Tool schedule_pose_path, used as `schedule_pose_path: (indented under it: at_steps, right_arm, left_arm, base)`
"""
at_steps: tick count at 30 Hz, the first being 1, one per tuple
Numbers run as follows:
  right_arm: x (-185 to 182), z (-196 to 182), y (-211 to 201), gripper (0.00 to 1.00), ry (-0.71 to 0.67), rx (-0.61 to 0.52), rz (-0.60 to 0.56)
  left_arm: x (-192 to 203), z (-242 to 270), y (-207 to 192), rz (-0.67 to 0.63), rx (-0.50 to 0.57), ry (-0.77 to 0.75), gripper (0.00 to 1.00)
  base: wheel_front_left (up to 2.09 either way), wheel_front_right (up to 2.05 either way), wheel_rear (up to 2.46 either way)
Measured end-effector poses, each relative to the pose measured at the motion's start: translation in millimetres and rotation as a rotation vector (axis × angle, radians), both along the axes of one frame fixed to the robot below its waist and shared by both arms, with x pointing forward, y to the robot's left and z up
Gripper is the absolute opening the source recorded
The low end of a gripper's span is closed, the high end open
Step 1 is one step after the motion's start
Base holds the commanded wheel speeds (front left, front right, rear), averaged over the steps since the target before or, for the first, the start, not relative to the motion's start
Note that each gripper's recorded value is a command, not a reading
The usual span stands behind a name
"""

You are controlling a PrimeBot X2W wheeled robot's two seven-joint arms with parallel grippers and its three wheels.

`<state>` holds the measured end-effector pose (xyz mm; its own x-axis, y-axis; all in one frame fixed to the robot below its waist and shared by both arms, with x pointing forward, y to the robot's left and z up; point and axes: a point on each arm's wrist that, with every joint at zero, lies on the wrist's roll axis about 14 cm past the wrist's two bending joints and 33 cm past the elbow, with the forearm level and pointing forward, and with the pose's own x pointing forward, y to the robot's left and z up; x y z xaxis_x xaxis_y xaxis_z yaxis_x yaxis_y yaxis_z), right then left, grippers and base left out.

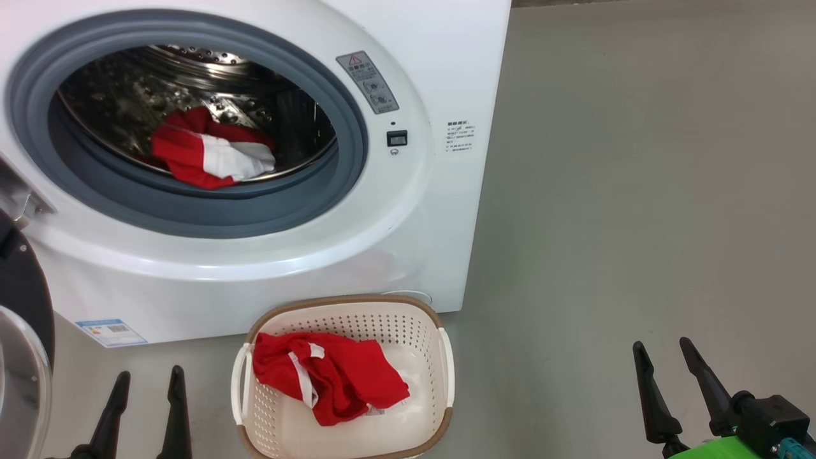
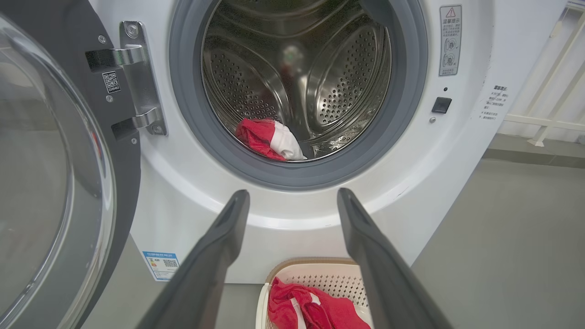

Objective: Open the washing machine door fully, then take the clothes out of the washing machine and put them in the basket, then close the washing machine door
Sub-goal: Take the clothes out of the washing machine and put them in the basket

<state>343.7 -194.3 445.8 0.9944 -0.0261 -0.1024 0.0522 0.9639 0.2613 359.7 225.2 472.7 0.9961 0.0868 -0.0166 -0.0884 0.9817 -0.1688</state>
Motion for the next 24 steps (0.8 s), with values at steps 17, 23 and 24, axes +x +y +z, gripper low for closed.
schedule_pose_path:
  at_steps: [17, 23, 24]
  right_arm:
    - [0.6, -6.9, -5.0, 1.00, 0.023, -0.002, -0.016]
    - [5.9, -7.8, -6.0, 1.00, 0.024, 0.006, -0.022]
    - [9.5, -6.3, -5.9, 1.00, 0.017, 0.008, -0.022]
  left_arm:
    - [4.7, -8.0, -5.0, -0.008, -0.001, 0.023, 1.00]
    - [16.1, -9.5, -8.7, -0.018, -0.004, 0.023, 1.00]
    - [21.4, -8.1, -10.2, -0.022, -0.006, 0.016, 1.00]
  base:
    - [0.00, 0.00, 0.00]
    - [0.00, 0.00, 0.00]
    - [0.00, 0.00, 0.00]
